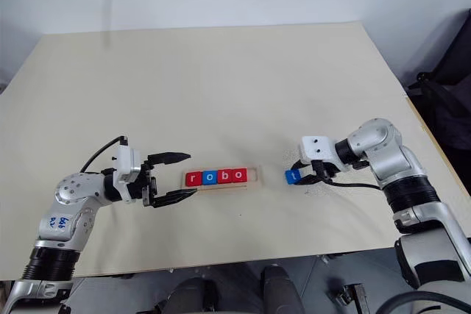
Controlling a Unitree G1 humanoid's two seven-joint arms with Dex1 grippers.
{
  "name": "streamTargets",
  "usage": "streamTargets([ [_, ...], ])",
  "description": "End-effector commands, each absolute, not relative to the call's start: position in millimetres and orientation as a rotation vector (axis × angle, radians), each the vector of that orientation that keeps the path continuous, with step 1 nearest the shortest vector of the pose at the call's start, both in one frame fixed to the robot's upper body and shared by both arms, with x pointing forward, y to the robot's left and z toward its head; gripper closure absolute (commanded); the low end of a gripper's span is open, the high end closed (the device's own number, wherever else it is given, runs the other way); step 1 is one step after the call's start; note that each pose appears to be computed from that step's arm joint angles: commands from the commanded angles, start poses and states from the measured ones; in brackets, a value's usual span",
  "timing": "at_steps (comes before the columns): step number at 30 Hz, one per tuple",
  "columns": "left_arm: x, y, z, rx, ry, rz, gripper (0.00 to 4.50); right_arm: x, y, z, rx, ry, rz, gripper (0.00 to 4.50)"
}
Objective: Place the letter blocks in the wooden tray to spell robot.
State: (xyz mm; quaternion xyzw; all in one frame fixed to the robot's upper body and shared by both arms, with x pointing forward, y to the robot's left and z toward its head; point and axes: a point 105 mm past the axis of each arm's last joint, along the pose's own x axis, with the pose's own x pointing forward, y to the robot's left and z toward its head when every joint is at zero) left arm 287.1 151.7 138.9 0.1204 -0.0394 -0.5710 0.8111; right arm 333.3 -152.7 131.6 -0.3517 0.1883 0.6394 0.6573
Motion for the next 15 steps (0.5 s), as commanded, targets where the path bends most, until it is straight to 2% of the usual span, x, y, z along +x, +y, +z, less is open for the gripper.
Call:
streamTargets([
  [1, 286, 147, 148, 0.265, -0.131, -1.237, 0.0, 327, -124, 156, -0.708, 0.371, 1.451, 3.02],
  [7, 287, 144, 148, 0.262, -0.131, -1.247, 0.0, 326, -94, 155, -0.656, 0.39, 1.419, 3.02],
  [15, 286, 144, 147, 0.26, -0.131, -1.243, 0.0, 337, -87, 145, -0.725, 0.407, 1.355, 3.02],
])
